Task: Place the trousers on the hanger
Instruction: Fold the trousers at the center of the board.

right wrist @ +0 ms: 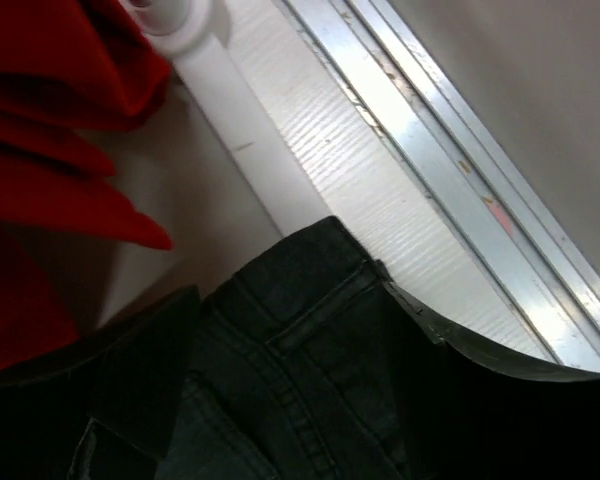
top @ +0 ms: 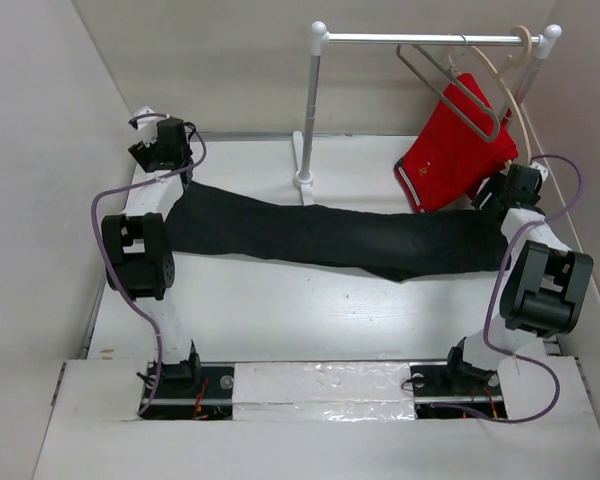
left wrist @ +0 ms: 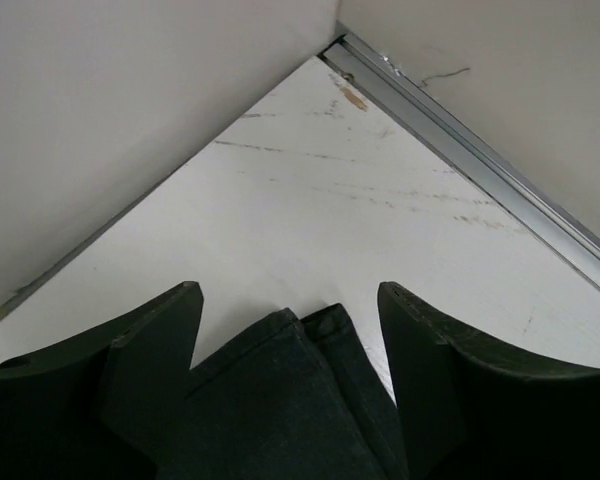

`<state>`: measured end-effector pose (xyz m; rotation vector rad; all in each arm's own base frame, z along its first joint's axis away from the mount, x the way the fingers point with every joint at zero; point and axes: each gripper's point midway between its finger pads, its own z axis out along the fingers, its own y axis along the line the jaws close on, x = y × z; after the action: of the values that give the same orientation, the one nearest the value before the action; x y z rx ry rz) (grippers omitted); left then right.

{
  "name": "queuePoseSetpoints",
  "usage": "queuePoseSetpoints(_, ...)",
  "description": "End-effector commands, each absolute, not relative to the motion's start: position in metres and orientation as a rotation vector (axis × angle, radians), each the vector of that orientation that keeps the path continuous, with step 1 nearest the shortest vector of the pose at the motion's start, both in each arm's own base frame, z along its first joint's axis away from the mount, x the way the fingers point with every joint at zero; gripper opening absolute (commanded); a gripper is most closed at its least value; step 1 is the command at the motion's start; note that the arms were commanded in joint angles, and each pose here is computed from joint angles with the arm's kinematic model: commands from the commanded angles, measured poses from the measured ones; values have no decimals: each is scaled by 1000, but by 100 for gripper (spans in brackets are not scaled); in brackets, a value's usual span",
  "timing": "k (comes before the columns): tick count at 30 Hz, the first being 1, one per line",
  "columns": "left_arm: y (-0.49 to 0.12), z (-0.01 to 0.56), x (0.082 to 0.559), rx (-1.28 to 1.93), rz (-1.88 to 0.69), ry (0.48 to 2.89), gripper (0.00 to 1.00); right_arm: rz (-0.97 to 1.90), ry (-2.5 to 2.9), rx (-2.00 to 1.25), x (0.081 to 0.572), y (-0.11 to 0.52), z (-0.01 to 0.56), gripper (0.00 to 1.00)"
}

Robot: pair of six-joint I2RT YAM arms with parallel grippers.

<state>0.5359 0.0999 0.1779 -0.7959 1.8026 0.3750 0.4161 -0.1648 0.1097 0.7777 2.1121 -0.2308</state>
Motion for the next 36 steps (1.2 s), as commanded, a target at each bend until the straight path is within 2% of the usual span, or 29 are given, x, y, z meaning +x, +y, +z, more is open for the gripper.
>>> queuePoseSetpoints(1, 78, 215, 550, -716, 255, 1746, 70, -157, 1945, 727, 425, -154, 149, 80)
queuePoseSetpoints(5, 54, 226, 525, -711, 151, 1745, 65, -103, 1838, 689, 391, -135, 177, 79)
queuePoseSetpoints(7, 45, 204, 505, -743, 92, 1802, 55, -48, 1802, 647, 379, -119, 180, 53)
queuePoseSetpoints(8, 41, 210, 494, -757, 53, 1792, 53, -26, 1834, 645, 364, -110, 157, 37)
queuePoseSetpoints(9, 38, 201, 485, -803, 22, 1808, 43, 11, 1788, 604, 356, -101, 170, 0)
queuePoseSetpoints(10, 33, 178, 471, -823, 7, 1863, 34, 27, 1777, 593, 350, -96, 168, 0)
queuePoseSetpoints(11, 29, 176, 462, -838, -28, 1871, 26, 65, 1773, 576, 344, -88, 164, 0)
queuePoseSetpoints(12, 24, 167, 455, -873, -64, 1883, 0, 92, 1750, 552, 334, -80, 159, 0)
queuePoseSetpoints(16, 24, 115, 417, -987, -115, 1978, 0, 164, 1756, 530, 314, -67, 144, 1)
queuePoseSetpoints(17, 21, 111, 411, -991, -133, 1988, 4, 154, 1759, 522, 311, -70, 142, 6)
queuePoseSetpoints(18, 23, 109, 407, -995, -123, 1984, 30, 155, 1786, 520, 308, -68, 136, 20)
queuePoseSetpoints(20, 24, 95, 394, -991, -97, 2016, 57, 131, 1816, 549, 302, -75, 124, 38)
queuePoseSetpoints(21, 24, 90, 391, -996, -88, 2030, 67, 123, 1827, 577, 298, -81, 118, 53)
queuePoseSetpoints(24, 22, 79, 392, -1012, -87, 2060, 68, 153, 1851, 659, 291, -87, 95, 64)
queuePoseSetpoints(30, 26, 64, 412, -1004, -27, 2123, 62, 184, 1921, 745, 282, -96, 64, 64)
queuePoseSetpoints(36, 28, 47, 419, -1020, -18, 2157, 59, 156, 1904, 846, 294, -114, 58, 66)
